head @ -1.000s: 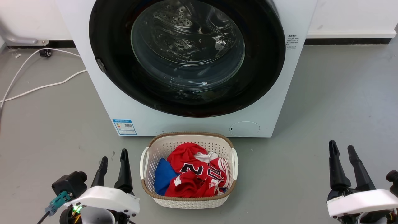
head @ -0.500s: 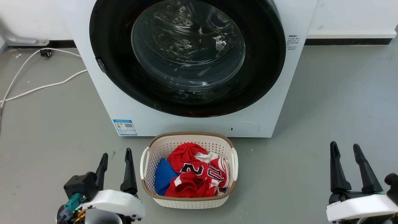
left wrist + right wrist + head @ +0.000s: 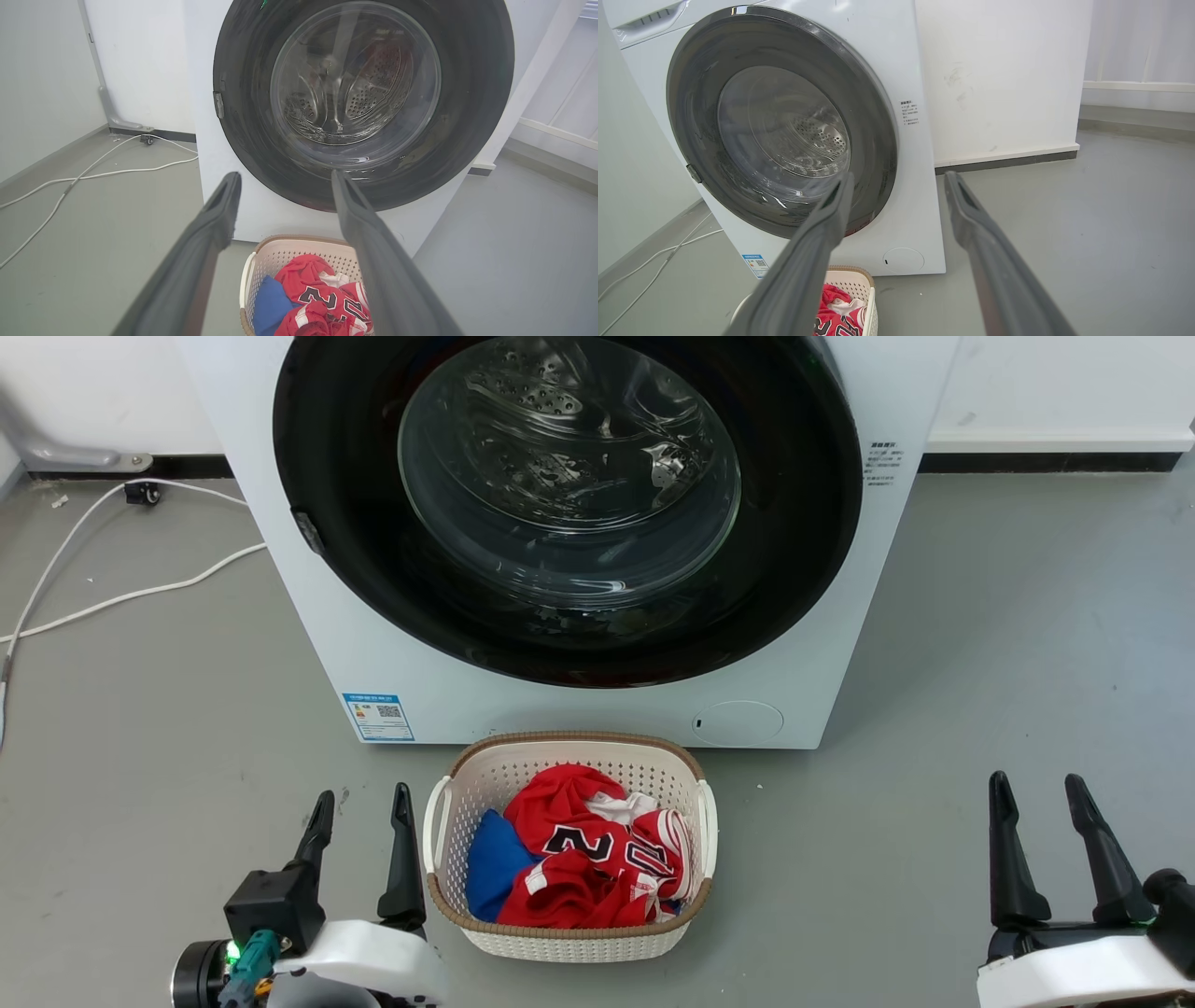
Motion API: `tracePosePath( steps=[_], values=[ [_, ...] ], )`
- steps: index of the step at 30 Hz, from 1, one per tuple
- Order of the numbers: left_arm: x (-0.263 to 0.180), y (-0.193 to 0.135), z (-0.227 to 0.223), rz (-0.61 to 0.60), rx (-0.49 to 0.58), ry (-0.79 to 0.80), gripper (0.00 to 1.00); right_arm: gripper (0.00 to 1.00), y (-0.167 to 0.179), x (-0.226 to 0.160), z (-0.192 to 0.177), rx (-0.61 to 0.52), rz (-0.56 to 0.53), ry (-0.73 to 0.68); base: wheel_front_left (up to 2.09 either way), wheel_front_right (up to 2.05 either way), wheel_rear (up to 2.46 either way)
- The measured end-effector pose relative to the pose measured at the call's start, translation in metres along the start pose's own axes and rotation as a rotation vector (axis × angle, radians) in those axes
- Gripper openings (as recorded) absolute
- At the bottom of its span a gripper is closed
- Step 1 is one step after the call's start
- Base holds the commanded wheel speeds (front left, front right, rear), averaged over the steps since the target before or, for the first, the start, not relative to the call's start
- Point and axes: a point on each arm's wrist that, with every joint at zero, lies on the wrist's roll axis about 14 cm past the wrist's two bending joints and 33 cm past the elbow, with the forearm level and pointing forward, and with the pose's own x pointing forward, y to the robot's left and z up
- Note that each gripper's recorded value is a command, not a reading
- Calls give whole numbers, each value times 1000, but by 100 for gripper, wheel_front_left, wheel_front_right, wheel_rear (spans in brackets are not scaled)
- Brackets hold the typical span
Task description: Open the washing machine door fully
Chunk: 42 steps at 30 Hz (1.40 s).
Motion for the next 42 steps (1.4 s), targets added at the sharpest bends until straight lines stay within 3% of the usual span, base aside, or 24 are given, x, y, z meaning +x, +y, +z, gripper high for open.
tracePosePath(
  steps=[42],
  values=[
    [-12,-7,-1,-43,154,-68,100,100,7,-7,7,-196,47,-49,0,0,0]
  ],
)
